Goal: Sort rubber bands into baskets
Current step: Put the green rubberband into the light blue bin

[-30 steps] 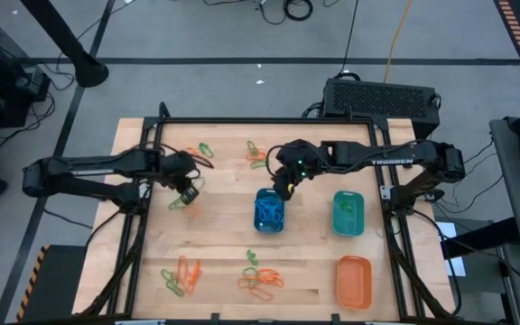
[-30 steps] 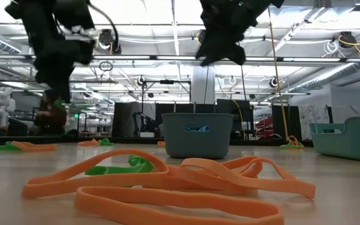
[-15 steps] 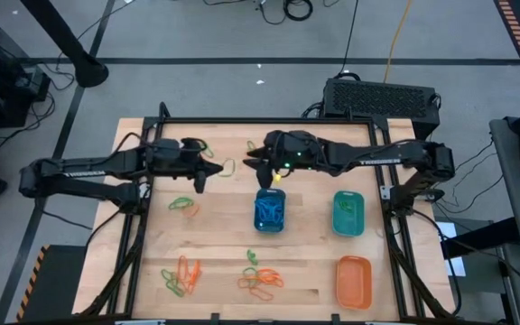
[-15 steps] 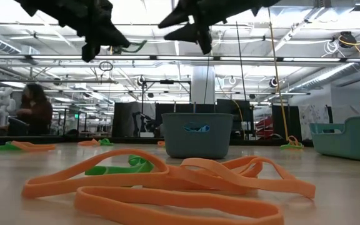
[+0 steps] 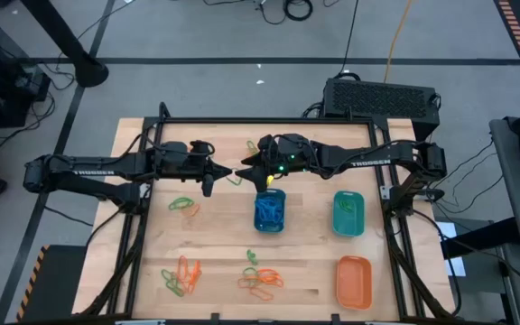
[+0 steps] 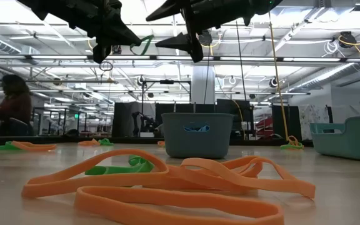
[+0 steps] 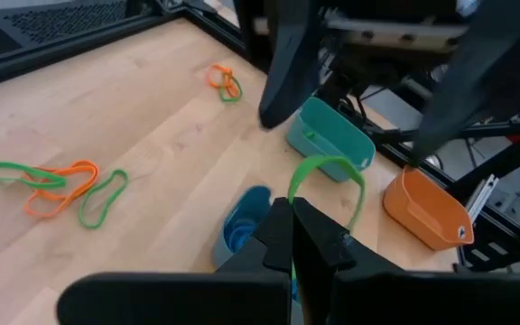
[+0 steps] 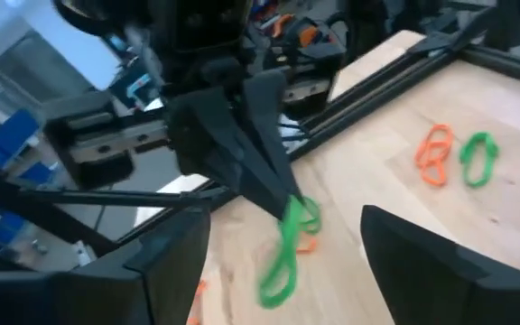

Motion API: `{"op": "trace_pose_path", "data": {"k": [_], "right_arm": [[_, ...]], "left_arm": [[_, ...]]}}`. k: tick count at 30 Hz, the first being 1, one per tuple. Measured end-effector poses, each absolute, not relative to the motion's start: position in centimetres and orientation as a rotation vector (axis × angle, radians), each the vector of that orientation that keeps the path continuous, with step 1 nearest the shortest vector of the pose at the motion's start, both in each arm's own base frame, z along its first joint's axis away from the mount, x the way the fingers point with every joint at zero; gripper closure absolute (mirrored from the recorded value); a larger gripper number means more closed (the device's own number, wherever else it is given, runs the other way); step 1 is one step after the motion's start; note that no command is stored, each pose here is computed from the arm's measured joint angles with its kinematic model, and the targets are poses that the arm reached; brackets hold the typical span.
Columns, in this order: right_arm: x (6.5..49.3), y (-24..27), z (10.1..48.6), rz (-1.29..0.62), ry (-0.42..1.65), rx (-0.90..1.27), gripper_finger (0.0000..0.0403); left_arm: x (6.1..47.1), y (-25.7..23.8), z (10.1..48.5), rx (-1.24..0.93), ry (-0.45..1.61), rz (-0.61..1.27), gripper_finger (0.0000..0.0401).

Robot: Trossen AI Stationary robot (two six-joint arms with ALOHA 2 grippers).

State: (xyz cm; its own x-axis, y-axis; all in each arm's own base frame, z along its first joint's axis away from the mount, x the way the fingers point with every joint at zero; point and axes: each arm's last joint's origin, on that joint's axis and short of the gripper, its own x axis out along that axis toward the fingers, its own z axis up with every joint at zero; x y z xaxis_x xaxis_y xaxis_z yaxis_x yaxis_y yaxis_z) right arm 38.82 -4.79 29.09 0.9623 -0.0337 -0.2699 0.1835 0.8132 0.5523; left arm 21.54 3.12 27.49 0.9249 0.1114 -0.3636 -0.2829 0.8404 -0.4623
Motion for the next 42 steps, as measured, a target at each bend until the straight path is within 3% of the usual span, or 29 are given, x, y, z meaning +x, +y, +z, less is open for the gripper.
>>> {"op": "trace_pose_path", "data": {"k": [10, 16, 21, 26, 28, 37, 42], "right_arm": [[39.0, -4.6, 28.6, -0.078, 0.288, 0.626, 0.0128], [39.0, -4.7, 28.6, -0.075, 0.282, 0.616, 0.0160], [39.0, -4.7, 28.6, -0.073, 0.286, 0.594, 0.0235], [39.0, -4.8, 28.5, -0.053, 0.297, 0.587, 0.0368], [39.0, -4.8, 28.5, -0.026, 0.302, 0.563, 0.0391], [37.5, -5.6, 29.2, -0.042, 0.378, 0.565, 0.0402], [34.7, -5.6, 29.7, -0.092, 0.562, 0.559, 0.0402]], "left_arm": [[21.7, 3.1, 27.8, -0.532, 0.300, 0.204, 0.0400], [21.7, 3.1, 27.8, -0.533, 0.297, 0.204, 0.0400], [21.7, 3.1, 27.8, -0.534, 0.296, 0.204, 0.0400], [21.7, 3.1, 27.8, -0.533, 0.297, 0.204, 0.0391], [21.7, 3.1, 27.8, -0.511, 0.299, 0.199, 0.0382], [21.6, 2.9, 27.3, -0.469, 0.366, 0.175, 0.0294], [21.1, 2.9, 26.4, -0.477, 0.466, 0.194, 0.0250]]}}
